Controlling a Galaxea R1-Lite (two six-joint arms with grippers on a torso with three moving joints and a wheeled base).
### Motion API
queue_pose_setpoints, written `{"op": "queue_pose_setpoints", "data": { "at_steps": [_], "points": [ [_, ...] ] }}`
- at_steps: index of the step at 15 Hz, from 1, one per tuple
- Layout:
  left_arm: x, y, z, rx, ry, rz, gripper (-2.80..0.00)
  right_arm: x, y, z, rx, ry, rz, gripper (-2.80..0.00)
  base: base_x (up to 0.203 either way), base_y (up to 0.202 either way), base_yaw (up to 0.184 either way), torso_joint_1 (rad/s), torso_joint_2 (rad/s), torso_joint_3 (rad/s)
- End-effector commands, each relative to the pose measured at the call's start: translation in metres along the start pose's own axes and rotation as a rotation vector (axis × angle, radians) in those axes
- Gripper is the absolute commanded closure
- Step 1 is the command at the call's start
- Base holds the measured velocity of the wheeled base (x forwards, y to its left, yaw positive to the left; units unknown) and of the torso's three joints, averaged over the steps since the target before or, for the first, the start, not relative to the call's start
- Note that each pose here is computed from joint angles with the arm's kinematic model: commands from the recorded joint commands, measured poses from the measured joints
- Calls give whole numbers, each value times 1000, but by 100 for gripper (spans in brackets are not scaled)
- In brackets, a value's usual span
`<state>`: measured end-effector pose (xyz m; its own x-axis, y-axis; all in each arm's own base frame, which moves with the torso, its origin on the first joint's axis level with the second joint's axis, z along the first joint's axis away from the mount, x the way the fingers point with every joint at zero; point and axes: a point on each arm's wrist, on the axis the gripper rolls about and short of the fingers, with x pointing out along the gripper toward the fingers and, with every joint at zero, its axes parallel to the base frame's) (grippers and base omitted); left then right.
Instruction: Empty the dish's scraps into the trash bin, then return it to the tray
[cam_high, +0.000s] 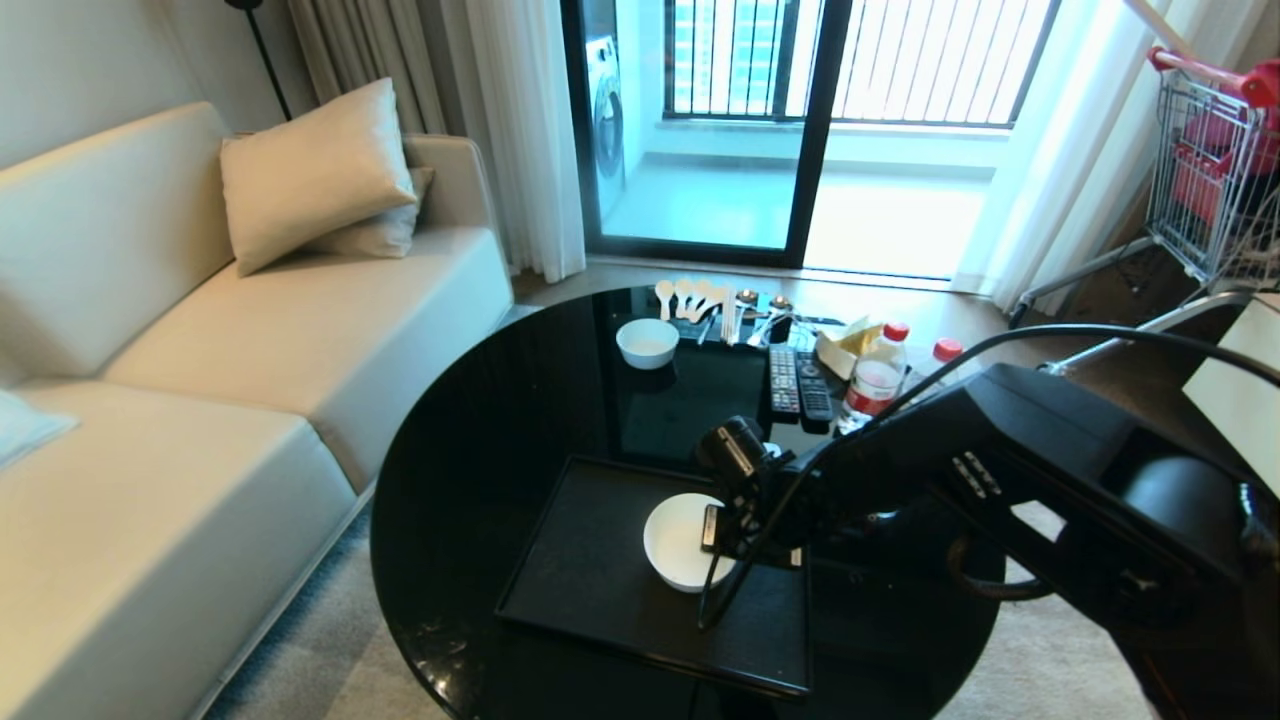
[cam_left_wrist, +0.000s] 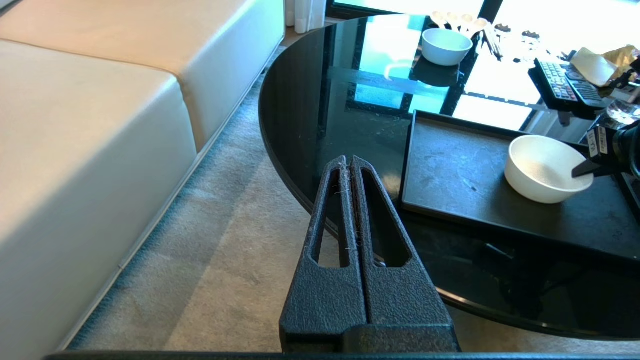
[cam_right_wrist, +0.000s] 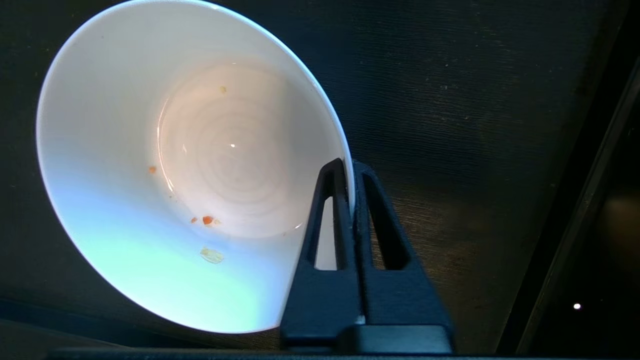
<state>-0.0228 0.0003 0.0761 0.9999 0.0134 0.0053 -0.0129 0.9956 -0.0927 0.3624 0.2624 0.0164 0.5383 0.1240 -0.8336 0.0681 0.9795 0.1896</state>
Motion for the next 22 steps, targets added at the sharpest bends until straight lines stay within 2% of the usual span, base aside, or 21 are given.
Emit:
{"op": "queue_pose_setpoints", "data": {
  "at_steps": [1, 6, 10, 17, 21, 22],
  "points": [
    [0, 0, 0, -1, -1, 0, 0, 0, 0, 0, 4, 1, -2, -280, 0, 0, 0, 0, 0, 0],
    [0, 0, 0, -1, -1, 0, 0, -6, 2, 4, 7, -21, 4, -280, 0, 0, 0, 0, 0, 0],
    [0, 0, 0, -1, -1, 0, 0, -28, 5, 16, 16, -69, 32, -280, 0, 0, 0, 0, 0, 0],
    [0, 0, 0, -1, -1, 0, 0, -111, 3, 43, -27, -206, 116, -280, 0, 0, 0, 0, 0, 0],
    [0, 0, 0, -1, -1, 0, 0, -153, -17, 31, -82, -220, 120, -280, 0, 0, 0, 0, 0, 0],
    [0, 0, 0, -1, -1, 0, 0, -162, -22, 27, -86, -222, 122, -67, 0, 0, 0, 0, 0, 0]
  ]
}}
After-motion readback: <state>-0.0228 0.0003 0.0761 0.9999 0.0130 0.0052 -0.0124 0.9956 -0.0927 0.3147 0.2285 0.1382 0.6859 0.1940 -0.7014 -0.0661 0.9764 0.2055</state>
